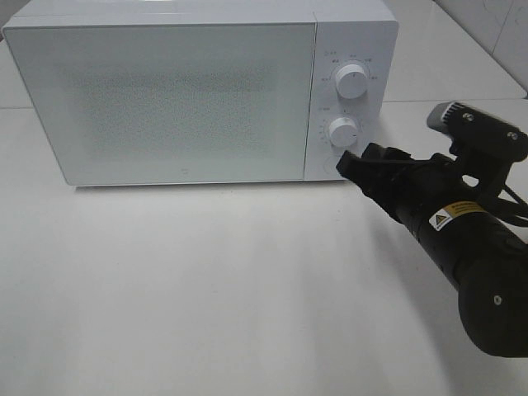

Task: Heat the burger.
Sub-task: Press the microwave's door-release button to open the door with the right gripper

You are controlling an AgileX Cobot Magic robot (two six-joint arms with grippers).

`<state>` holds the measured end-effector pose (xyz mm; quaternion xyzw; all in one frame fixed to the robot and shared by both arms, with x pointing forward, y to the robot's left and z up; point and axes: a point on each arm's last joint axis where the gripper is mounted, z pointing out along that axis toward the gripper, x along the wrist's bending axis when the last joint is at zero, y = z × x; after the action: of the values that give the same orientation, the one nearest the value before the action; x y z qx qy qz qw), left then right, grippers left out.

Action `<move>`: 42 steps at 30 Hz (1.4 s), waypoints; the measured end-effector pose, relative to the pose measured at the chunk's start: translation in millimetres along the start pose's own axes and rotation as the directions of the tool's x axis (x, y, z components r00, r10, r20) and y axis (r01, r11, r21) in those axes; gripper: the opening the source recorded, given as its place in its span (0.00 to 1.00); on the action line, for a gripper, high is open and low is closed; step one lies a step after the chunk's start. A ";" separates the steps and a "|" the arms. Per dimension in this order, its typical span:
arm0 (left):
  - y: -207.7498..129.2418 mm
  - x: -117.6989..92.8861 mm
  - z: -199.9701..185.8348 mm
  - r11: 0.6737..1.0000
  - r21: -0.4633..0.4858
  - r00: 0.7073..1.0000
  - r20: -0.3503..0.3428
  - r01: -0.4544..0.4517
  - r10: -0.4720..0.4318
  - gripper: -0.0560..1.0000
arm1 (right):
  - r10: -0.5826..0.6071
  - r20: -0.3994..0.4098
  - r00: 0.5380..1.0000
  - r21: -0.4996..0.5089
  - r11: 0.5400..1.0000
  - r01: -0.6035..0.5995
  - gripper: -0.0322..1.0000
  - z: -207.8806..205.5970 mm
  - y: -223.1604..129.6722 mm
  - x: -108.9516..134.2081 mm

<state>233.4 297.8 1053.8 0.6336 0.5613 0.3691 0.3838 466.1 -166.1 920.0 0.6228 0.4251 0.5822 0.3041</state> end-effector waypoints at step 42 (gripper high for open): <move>0.0 0.0 0.0 1.000 0.000 1.000 0.000 0.000 0.000 0.99 | 0.841 0.199 0.502 0.093 0.494 -0.865 0.04 57.3 -22.5 -7.0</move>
<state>233.4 297.8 1053.8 0.6336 0.5613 0.3691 0.3838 518.8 -155.3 889.2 0.8117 0.0915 0.5742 -0.0551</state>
